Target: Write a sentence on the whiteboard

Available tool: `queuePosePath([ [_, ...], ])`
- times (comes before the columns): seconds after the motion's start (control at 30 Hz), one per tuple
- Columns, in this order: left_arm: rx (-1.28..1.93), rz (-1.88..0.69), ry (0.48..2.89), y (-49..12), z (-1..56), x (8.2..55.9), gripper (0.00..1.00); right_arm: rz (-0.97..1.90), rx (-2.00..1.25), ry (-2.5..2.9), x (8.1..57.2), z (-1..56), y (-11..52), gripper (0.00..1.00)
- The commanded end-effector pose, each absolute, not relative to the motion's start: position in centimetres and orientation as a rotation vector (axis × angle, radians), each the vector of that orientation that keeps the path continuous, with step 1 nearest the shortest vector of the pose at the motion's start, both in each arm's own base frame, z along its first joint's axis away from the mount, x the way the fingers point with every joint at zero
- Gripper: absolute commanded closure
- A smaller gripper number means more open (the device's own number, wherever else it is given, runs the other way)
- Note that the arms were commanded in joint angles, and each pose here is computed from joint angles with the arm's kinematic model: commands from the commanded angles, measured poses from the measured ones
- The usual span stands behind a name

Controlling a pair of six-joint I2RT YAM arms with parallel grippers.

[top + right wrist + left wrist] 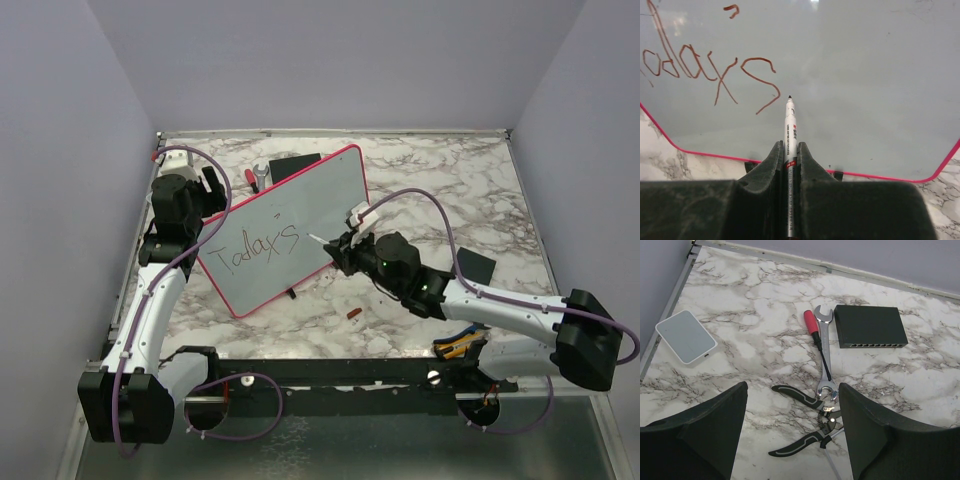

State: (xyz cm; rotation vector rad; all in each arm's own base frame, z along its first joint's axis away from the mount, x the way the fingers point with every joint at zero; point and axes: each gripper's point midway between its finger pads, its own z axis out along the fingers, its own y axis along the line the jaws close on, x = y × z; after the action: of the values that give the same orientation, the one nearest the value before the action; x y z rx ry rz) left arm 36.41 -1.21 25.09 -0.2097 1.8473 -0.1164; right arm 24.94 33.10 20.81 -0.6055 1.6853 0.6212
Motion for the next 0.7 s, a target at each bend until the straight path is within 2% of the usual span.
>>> queuePosePath([
  [0.0, -0.196, -0.136, 1.889, -1.7, 23.6, 35.8, 0.26, 0.588, -0.589, 1.693, 25.8, 20.5, 31.4, 1.00],
  [0.27, -0.192, -0.137, 1.892, -1.7, 23.4, 35.8, 0.26, 0.608, -0.545, 1.674, 27.6, 21.1, 29.6, 1.00],
  [0.67, -0.190, -0.139, 1.893, -1.8, 23.4, 35.8, 0.26, 0.668, -0.572, 1.665, 27.9, 20.7, 30.9, 1.00],
])
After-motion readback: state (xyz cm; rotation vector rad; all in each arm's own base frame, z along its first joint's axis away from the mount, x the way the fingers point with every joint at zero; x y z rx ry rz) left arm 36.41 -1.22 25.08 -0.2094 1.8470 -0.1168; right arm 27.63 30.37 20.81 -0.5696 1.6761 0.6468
